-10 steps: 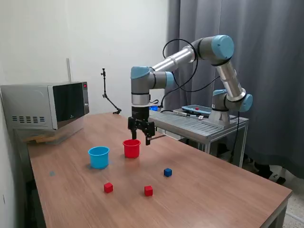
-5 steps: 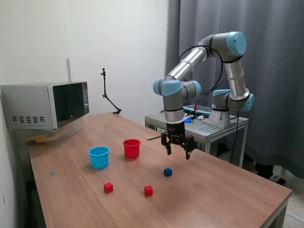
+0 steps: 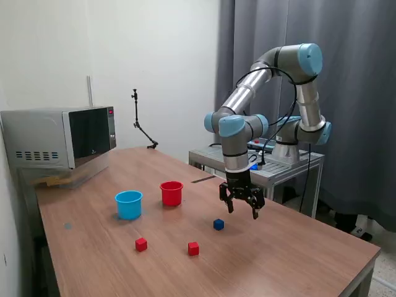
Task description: Place red objects in the red bin, and blue objects in the blue bin.
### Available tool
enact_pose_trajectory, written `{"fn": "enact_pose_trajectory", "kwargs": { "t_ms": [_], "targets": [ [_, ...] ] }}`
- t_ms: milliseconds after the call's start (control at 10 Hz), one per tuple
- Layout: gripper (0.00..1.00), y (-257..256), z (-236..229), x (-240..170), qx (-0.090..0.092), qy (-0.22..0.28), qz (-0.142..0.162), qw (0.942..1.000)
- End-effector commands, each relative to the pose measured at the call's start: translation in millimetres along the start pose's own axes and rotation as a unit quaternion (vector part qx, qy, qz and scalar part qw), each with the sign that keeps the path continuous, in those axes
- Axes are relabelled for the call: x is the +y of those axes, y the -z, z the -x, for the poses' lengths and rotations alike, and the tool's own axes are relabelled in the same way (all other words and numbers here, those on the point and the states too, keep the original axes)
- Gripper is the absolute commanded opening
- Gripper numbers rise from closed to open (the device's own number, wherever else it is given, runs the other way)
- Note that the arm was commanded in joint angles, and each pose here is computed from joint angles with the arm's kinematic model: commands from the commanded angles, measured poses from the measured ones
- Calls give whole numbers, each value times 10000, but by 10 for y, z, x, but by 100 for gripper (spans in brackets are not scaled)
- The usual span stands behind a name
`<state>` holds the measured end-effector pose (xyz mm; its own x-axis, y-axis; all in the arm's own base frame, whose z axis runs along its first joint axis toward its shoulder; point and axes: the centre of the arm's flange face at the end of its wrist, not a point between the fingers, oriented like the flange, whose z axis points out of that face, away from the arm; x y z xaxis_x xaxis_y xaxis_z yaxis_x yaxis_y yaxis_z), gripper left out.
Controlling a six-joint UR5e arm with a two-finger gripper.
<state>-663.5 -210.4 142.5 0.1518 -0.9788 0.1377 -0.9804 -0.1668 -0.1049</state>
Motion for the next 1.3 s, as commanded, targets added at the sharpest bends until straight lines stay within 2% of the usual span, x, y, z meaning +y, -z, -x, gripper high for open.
{"fn": "enact_pose_trajectory", "kwargs": {
  "t_ms": [0, 100, 400, 600, 1200],
  "targets": [
    [100, -70, 15, 92, -45, -339, 96, 9994],
    [100, -55, 49, 115, -159, -488, 201, 9985],
    [100, -38, 308, 127, -536, -679, 199, 9960],
    [100, -19, 462, 110, -618, -774, 180, 9949],
    [100, 38, 644, 267, -582, -902, 313, 9937]
  ]
}}
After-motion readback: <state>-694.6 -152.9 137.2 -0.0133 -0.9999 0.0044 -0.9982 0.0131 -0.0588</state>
